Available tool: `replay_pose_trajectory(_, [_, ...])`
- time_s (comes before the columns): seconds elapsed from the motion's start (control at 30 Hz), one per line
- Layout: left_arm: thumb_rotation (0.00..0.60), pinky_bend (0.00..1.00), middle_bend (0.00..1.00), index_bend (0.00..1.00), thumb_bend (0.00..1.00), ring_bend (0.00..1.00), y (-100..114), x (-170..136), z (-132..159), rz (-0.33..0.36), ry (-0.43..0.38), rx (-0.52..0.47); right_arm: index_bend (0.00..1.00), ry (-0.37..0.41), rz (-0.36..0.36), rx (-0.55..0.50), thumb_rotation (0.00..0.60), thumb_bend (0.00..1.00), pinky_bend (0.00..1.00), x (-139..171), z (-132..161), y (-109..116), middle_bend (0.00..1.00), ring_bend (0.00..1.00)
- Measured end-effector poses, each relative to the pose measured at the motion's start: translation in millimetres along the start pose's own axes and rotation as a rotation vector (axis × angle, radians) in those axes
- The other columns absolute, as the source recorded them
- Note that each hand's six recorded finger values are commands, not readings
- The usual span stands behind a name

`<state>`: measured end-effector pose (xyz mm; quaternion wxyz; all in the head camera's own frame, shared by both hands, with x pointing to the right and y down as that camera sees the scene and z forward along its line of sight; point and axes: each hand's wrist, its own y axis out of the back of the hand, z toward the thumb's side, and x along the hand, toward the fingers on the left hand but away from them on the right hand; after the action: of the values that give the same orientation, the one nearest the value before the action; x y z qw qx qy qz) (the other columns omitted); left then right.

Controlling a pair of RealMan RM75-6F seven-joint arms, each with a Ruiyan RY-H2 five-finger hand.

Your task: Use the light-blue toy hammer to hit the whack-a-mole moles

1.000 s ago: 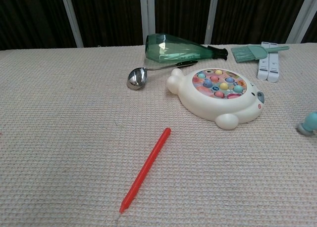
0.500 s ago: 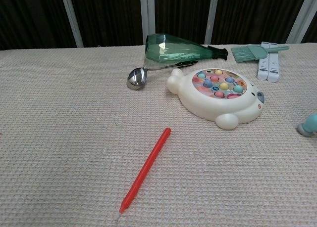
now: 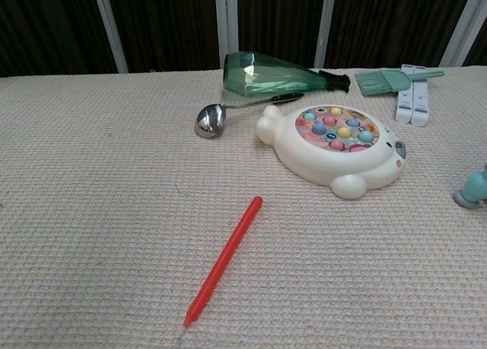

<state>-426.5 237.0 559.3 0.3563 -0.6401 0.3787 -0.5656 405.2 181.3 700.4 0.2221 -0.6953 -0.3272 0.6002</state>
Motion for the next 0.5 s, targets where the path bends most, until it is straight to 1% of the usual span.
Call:
replay_pose_trajectory(0.13, [0.600,0.00,0.01,0.00,0.15,0.00,-0.6,0.0,-1.3,-0.001,0.003,-0.001,0.72,0.004,-0.001,-0.012,0.600,0.63,0.20,-2.2,1.6,0.1,0.64,0.47])
replay_pose_trajectory(0.23, [0.600,0.00,0.01,0.00,0.15,0.00,-1.2,0.0,-2.3,-0.002,0.006,-0.003,0.78,0.013,-0.015,-0.011,0.600,0.66,0.22,-2.9,3.6,2.9,0.69,0.51])
replay_pose_trajectory(0.33, [0.600,0.00,0.01,0.00,0.15,0.00,-1.5,0.5,-2.5,-0.002,0.004,-0.003,0.82,0.030,-0.041,-0.012,0.600,0.69,0.23,-2.2,7.7,9.0,0.72,0.55])
replay_pose_trajectory(0.5, [0.600,0.00,0.01,0.00,0.15,0.00,-1.0,2.5,-0.8,0.001,-0.004,-0.003,0.87,0.078,-0.073,-0.015,0.600,0.71,0.26,0.9,20.6,21.7,0.75,0.58])
